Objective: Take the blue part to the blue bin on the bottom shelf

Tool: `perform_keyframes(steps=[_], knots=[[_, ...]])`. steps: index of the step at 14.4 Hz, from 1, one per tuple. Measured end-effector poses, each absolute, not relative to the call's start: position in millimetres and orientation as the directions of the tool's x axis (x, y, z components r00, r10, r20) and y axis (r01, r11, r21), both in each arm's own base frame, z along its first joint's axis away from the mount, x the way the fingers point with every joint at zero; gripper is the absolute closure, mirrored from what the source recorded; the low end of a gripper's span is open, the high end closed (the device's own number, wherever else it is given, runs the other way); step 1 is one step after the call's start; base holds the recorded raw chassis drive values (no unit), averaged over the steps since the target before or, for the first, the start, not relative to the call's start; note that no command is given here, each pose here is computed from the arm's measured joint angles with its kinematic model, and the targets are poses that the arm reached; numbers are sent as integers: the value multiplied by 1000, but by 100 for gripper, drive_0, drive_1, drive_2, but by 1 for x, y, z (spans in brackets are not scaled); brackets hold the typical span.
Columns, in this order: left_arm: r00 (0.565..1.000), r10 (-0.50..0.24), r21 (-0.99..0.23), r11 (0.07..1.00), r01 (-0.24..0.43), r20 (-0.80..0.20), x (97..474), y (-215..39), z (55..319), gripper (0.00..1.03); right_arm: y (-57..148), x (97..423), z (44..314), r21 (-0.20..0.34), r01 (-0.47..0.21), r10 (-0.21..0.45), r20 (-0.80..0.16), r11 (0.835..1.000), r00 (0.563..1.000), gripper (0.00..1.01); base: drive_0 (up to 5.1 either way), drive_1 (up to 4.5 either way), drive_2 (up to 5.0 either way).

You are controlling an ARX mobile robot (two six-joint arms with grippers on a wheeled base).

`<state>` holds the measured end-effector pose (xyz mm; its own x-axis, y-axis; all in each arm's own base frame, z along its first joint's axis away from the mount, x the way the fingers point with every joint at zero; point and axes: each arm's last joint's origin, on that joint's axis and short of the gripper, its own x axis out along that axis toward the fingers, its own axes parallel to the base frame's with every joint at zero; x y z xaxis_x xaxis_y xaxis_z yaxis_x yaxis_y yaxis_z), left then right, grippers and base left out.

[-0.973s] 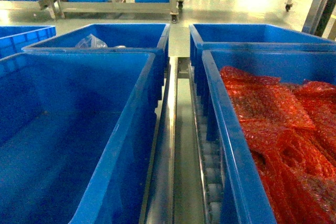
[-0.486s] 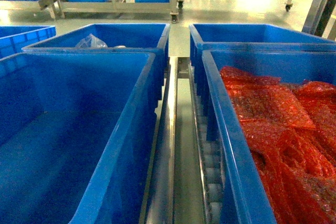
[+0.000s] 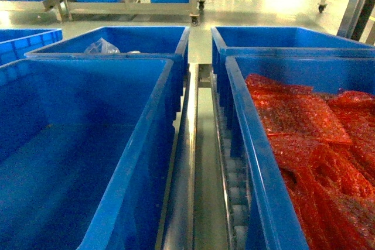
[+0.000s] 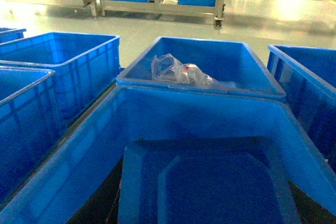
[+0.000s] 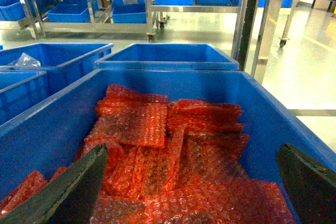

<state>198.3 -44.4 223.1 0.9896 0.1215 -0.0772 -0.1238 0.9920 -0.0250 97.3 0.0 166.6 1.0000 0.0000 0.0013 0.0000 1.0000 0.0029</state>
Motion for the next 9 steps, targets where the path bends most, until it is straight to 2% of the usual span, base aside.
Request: perform_keyframes(steps=[6, 7, 9], knots=[[988, 128, -24, 991, -130, -84, 198, -44, 223, 60, 0, 97, 167, 3, 0, 0, 1, 1000, 1000, 3, 0, 0, 0], [967, 209, 3, 978, -210, -148, 200, -51, 220, 60, 0, 97, 167, 2, 0, 0, 1, 1000, 1000, 3, 0, 0, 0], [962, 202, 0, 979, -205, -181, 220, -67, 216, 60, 0, 97, 167, 2, 0, 0, 1, 1000, 1000, 3, 0, 0, 0]])
